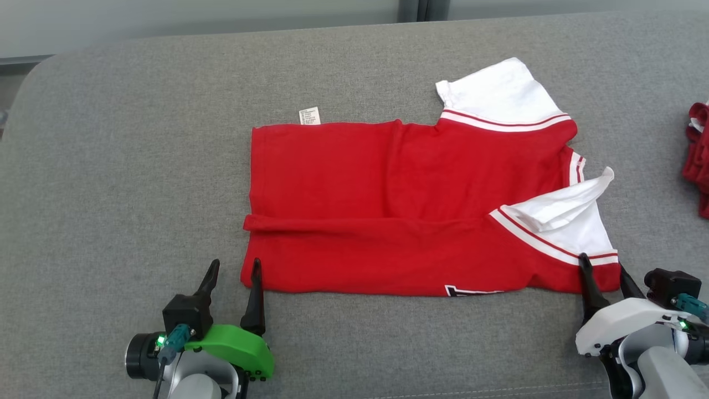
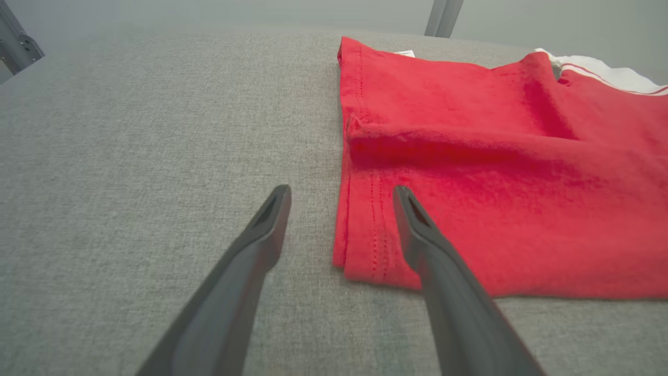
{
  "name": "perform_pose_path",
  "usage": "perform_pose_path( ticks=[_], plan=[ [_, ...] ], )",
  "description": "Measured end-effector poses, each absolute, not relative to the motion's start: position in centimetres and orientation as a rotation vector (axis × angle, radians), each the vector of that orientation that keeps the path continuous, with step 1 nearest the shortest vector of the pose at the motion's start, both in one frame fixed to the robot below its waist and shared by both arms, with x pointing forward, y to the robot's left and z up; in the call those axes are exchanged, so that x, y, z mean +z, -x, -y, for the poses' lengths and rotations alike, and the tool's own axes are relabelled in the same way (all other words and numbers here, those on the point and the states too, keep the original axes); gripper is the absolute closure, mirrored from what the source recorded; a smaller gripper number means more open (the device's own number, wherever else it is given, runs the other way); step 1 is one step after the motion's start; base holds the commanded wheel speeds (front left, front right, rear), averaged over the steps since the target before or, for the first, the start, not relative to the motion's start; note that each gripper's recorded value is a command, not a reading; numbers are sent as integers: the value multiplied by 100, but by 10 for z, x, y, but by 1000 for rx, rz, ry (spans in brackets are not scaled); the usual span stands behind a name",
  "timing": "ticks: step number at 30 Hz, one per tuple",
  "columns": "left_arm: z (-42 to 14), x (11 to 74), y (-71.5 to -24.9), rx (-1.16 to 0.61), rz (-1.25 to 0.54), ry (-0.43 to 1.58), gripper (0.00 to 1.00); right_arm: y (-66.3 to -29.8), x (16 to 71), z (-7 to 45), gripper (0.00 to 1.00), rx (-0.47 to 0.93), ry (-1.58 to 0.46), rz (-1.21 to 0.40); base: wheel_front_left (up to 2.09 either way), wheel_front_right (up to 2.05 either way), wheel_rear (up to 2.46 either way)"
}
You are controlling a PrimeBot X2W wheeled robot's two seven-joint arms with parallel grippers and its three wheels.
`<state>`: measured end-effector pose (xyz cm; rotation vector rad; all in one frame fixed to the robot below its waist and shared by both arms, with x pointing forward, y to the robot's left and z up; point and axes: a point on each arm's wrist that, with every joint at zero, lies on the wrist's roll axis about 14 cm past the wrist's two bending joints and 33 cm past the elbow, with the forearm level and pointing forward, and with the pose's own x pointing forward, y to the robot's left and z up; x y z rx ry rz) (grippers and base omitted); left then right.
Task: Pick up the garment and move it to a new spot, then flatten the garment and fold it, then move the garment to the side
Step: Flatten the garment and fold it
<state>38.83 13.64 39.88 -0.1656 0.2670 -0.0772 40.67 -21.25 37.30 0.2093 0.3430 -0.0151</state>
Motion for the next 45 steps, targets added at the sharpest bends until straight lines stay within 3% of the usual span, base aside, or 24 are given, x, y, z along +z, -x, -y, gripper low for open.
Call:
perform_pose_path(
  ticks=[2,18,19,20,21,31,45],
  plan=[
    [-138,396,-387,-76,-278,170,0,-409,373,211,100,-4,-204,-346,0,0,0],
    [-120,374,-390,-121,-361,282,0,-419,394,218,100,4,-210,-274,0,0,0],
    [-118,372,-390,-127,-367,282,20,-420,395,217,100,6,-210,-271,0,0,0],
    [-116,370,-390,-132,-375,283,86,-421,396,217,100,6,-212,-266,0,0,0],
    [-114,368,-390,-137,-382,285,100,-422,397,217,100,5,-215,-262,0,0,0],
    [-111,362,-381,-146,-414,312,100,-417,401,224,100,-18,-222,-255,0,0,0],
    [-139,360,-317,-57,-425,297,100,-371,404,223,100,-49,-273,-260,0,0,0]
  ],
)
